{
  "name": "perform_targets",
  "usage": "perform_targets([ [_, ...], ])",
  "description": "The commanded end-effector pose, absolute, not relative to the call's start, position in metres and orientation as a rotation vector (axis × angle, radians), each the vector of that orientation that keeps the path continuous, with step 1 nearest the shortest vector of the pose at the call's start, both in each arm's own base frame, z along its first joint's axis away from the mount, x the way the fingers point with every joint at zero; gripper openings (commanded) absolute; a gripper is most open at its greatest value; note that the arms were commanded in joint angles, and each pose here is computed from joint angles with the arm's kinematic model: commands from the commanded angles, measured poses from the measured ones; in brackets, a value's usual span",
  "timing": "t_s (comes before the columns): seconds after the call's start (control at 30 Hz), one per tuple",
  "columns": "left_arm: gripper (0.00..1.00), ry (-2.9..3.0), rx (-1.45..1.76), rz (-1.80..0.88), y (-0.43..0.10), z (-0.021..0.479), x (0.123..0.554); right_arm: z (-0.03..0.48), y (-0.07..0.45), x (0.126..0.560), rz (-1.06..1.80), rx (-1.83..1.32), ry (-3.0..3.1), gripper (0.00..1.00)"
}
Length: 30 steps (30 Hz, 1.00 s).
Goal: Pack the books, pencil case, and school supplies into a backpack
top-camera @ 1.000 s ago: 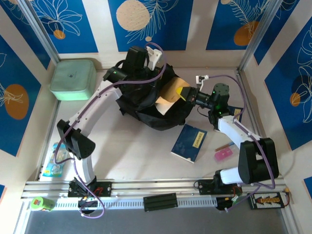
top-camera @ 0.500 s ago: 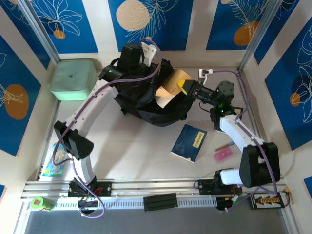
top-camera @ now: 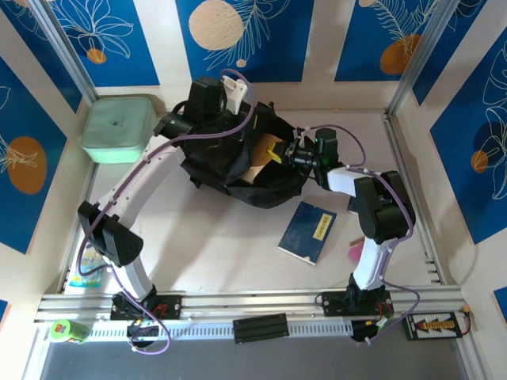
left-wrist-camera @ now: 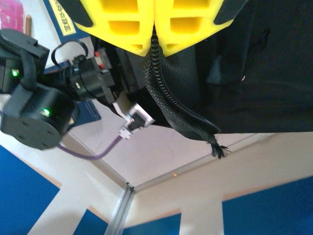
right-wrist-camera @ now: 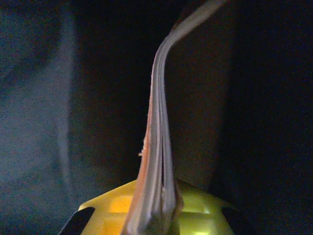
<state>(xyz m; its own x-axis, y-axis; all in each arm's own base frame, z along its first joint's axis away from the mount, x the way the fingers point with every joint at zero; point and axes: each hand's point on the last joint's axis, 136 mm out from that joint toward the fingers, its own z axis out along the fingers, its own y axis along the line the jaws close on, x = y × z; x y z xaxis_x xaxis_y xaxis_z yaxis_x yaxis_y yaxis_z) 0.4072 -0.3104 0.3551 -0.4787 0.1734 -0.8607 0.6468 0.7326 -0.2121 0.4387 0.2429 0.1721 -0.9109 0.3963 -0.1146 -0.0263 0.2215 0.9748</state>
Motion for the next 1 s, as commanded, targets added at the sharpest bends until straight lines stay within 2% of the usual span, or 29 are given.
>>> perform_targets([
  [0.0,0.00,1.886,0.649,-0.749,-0.316,0.392,0.398,0.163,0.247,0.446,1.563,0.292,2.258,0.11],
  [0.3,0.00,1.961,0.668,-0.740,-0.321,0.357,0.405,0.129,0.271,0.476,1.321,0.416,2.497,0.22],
  [0.4,0.00,1.997,0.651,-0.671,-0.315,0.344,0.414,0.138,0.261,0.471,1.264,0.450,2.508,0.36],
  [0.5,0.00,2.048,0.661,-0.590,-0.308,0.323,0.421,0.157,0.246,0.444,1.218,0.437,2.526,0.52],
  [0.57,0.00,2.084,0.666,-0.540,-0.304,0.306,0.426,0.169,0.234,0.417,1.209,0.430,2.529,0.59],
  [0.67,0.00,2.118,0.690,-0.527,-0.306,0.285,0.429,0.178,0.210,0.380,1.116,0.461,2.537,0.64],
  [0.77,0.00,2.146,0.719,-0.632,-0.318,0.269,0.422,0.162,0.178,0.347,0.924,0.552,2.577,0.66],
  [0.8,0.04,2.158,0.728,-0.674,-0.323,0.264,0.417,0.156,0.167,0.338,0.871,0.589,2.591,0.67],
  [0.83,0.18,2.174,0.737,-0.729,-0.328,0.261,0.411,0.148,0.157,0.328,0.817,0.628,2.604,0.67],
  [0.87,0.40,2.195,0.731,-0.766,-0.329,0.259,0.406,0.140,0.147,0.320,0.773,0.659,2.613,0.67],
  [0.9,0.57,2.212,0.710,-0.783,-0.328,0.257,0.402,0.135,0.140,0.313,0.739,0.685,2.617,0.67],
  [0.93,0.70,2.229,0.669,-0.780,-0.322,0.255,0.399,0.129,0.133,0.306,0.710,0.718,2.625,0.68],
  [0.97,0.79,2.241,0.624,-0.779,-0.316,0.252,0.395,0.124,0.127,0.301,0.689,0.743,2.629,0.68],
])
